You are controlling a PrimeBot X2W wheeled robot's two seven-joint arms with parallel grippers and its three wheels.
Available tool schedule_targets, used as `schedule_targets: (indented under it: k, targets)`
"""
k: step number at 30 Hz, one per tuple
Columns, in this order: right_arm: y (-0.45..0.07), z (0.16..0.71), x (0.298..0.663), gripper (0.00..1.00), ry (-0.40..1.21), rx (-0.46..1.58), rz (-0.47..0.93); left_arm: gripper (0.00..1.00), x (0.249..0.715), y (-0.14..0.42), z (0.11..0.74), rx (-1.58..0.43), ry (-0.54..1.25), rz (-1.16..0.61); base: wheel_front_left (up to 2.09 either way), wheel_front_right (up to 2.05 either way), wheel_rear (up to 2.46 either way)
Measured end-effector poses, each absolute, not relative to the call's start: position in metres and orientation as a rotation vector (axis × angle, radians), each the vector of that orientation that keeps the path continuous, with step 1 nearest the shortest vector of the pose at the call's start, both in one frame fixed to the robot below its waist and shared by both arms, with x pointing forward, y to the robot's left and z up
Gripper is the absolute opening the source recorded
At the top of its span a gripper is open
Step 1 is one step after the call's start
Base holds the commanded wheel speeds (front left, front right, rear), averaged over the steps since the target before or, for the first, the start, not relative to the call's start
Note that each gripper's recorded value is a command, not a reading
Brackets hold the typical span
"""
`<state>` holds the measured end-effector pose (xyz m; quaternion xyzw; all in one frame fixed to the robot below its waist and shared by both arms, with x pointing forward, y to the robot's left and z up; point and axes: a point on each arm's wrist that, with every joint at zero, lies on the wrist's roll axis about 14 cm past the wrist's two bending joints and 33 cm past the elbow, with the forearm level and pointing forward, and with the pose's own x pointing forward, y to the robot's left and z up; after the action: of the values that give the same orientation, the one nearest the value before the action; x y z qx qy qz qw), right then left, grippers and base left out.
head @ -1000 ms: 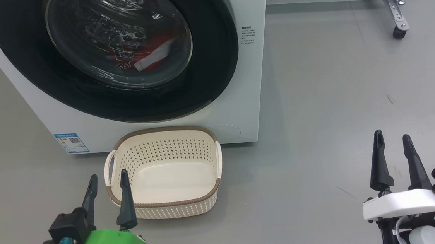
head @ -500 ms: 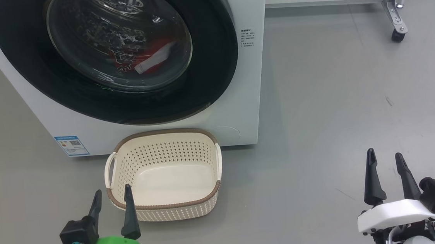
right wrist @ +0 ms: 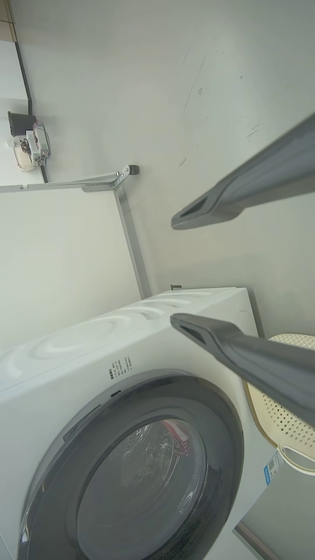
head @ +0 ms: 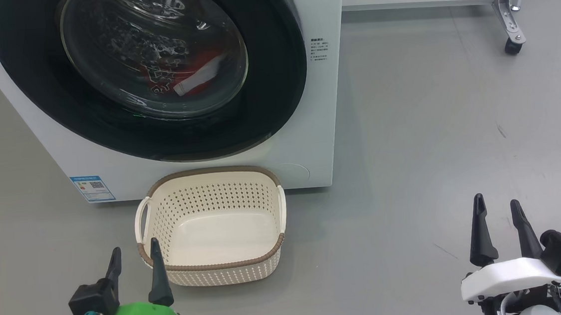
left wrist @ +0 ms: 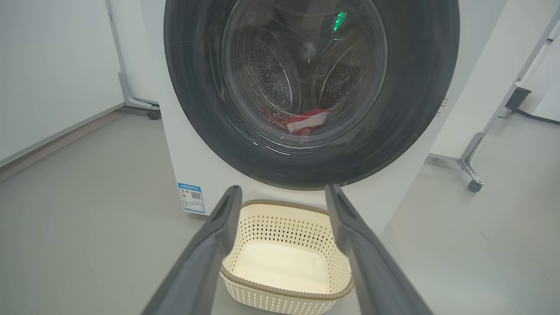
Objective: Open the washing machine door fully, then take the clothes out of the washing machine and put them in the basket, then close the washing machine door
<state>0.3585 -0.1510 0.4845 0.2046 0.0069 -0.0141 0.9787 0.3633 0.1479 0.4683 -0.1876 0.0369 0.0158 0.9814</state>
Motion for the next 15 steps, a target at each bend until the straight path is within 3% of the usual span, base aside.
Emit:
schedule_targets:
  k: [15]
  targets:
    - [-0.1502, 0.4829, 0.3601, 1.0, 0.02, 0.412, -0.028, 1.0, 0.3658, 0.1479, 0.4683, -0.374, 0.076, 0.034, 0.0, 0.0, 0.0]
